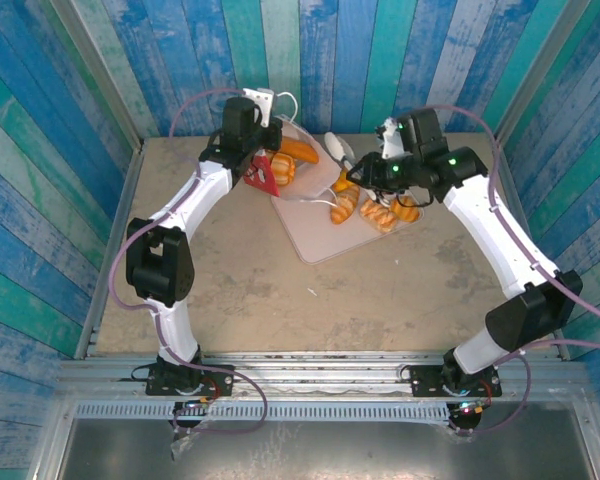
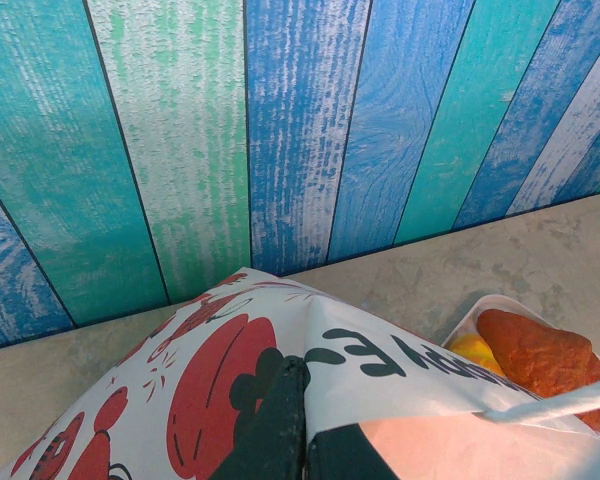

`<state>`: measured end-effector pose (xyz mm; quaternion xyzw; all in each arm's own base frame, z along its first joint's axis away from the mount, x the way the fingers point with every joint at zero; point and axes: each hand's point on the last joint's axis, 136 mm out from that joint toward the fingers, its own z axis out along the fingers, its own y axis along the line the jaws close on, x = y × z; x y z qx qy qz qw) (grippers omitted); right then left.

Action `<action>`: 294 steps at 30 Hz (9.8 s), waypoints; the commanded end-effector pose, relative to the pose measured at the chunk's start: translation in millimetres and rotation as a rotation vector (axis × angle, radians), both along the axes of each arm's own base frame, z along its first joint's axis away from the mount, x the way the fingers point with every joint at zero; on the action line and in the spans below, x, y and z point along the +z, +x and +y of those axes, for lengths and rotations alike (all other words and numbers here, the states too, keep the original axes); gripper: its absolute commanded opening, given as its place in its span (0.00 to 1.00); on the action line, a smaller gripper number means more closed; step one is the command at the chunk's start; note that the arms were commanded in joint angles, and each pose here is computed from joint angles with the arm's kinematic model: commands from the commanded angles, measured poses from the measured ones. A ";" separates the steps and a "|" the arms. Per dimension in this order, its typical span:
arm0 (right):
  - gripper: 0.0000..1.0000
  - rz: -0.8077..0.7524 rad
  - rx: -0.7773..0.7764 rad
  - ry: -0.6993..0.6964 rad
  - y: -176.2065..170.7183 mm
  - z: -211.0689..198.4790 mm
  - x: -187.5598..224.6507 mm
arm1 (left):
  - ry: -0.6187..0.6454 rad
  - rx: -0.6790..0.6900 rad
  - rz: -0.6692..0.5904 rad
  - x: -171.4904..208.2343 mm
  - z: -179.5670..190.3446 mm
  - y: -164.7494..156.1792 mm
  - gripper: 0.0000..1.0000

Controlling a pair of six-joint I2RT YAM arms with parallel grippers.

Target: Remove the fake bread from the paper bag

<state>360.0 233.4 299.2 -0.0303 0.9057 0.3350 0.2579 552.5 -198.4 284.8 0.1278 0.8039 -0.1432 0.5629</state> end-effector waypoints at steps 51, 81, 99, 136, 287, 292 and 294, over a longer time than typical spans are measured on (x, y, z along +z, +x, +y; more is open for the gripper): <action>0.44 0.200 0.188 -0.184 61.5 101.2 -112.0 | -0.003 -0.021 0.054 -20.2 -6.7 -1.1 0.00; 0.46 0.183 0.193 -0.111 87.0 119.3 -122.5 | -0.013 -0.029 0.067 -22.9 -7.9 -3.7 0.00; 0.35 0.196 0.193 -0.108 88.6 118.7 -127.7 | -0.007 -0.021 0.066 -23.5 -6.4 -2.6 0.00; 0.21 -0.018 0.134 -0.135 32.2 62.8 -13.1 | -0.010 0.063 0.082 -26.4 4.1 6.9 0.00; 0.33 0.386 0.254 -0.933 -56.6 -44.1 -137.2 | 0.027 0.142 0.087 -22.1 20.5 4.0 0.00; 0.32 0.396 0.219 -0.973 -59.4 -55.0 -134.2 | 0.027 0.140 0.086 -21.8 19.6 6.0 0.00; 0.33 0.396 0.212 -0.972 -59.5 -55.5 -133.8 | 0.025 0.138 0.083 -20.9 19.1 6.9 0.00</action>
